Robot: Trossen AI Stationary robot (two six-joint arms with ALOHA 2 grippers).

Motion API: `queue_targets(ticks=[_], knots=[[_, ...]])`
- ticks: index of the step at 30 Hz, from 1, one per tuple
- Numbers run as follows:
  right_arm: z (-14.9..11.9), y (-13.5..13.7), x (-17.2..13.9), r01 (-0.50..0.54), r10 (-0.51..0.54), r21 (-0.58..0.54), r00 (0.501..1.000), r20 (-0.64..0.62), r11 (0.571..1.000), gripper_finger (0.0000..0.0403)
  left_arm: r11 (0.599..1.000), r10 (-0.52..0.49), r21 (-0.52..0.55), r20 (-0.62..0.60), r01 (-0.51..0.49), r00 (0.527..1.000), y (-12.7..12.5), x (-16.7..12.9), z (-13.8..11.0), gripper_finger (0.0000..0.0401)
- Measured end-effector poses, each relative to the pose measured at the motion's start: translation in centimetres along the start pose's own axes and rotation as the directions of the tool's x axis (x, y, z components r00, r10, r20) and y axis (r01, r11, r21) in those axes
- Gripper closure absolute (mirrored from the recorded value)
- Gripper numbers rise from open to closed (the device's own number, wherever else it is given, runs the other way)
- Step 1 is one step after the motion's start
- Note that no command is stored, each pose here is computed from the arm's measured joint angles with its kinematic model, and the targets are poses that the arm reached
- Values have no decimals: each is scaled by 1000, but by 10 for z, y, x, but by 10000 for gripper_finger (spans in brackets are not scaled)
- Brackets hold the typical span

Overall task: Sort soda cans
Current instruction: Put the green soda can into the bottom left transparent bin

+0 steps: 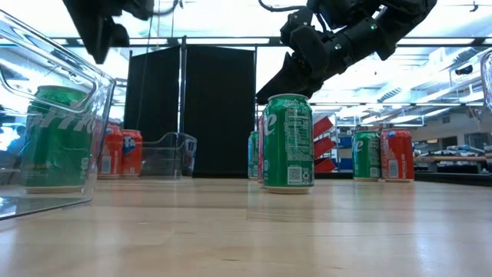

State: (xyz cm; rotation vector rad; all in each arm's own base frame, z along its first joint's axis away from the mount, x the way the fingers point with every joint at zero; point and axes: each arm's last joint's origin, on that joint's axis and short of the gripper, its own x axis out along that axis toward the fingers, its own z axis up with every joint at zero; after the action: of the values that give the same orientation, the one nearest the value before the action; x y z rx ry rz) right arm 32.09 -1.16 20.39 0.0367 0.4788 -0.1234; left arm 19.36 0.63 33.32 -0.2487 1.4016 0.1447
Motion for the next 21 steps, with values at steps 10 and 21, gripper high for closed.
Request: queue_targets(ticks=[10, 21], knots=[[0, 0, 0, 0, 0, 5, 1000, -2, 1000, 297, 998, -43, 42, -25, 44, 999, -50, 17, 3, 252], [0, 0, 0, 0, 0, 5, 1000, -4, 1000, 297, 999, 38, 35, -63, -36, 997, -66, 50, 27, 165]])
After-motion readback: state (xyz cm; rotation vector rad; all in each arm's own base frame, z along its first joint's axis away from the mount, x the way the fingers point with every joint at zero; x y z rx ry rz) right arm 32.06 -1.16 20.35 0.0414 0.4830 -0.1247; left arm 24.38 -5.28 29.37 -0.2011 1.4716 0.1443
